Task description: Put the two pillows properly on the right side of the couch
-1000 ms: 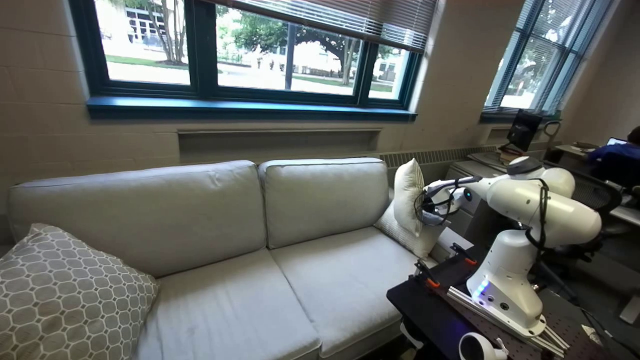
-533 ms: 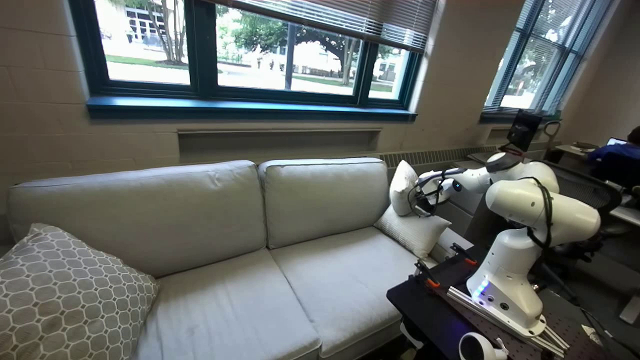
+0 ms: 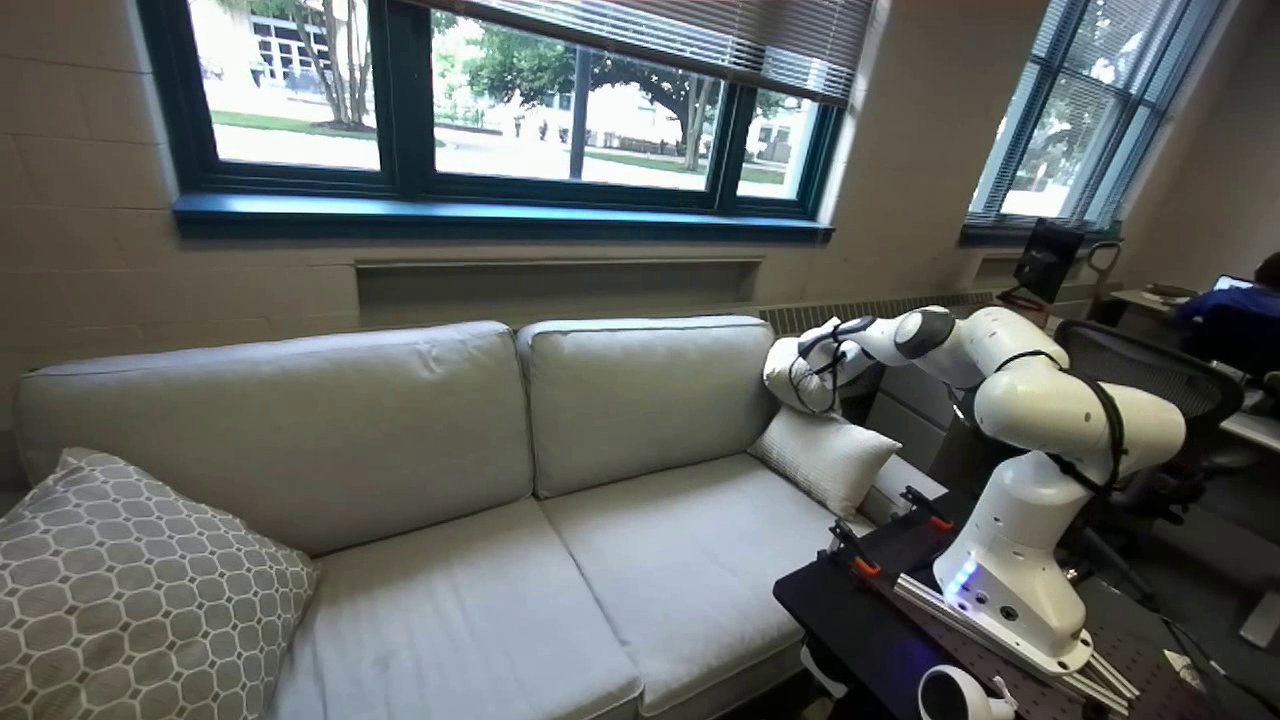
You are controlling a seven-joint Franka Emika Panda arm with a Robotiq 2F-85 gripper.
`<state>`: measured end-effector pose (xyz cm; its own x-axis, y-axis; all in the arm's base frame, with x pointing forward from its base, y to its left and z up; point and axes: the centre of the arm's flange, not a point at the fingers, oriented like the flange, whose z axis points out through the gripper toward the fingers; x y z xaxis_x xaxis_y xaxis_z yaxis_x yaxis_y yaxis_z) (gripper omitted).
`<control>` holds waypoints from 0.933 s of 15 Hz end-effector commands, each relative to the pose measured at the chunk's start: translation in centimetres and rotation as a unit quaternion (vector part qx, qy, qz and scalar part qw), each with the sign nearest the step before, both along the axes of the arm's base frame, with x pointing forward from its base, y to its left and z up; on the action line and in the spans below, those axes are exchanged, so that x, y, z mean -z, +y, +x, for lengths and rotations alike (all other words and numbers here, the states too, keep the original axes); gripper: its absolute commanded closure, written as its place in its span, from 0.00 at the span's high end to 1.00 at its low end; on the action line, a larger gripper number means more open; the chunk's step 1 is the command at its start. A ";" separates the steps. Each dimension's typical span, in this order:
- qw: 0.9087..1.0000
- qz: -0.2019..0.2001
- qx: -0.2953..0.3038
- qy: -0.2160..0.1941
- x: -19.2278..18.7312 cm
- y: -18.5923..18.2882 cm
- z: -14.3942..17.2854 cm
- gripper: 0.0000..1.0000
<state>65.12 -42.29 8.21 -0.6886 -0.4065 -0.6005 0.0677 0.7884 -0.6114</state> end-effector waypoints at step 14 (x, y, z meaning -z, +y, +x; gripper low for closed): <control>0.984 -0.173 0.039 0.012 -5.8 21.5 0.4 0.02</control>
<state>70.12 -26.54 13.41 -0.7450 -0.4995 -0.4421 0.0956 0.5760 -0.8119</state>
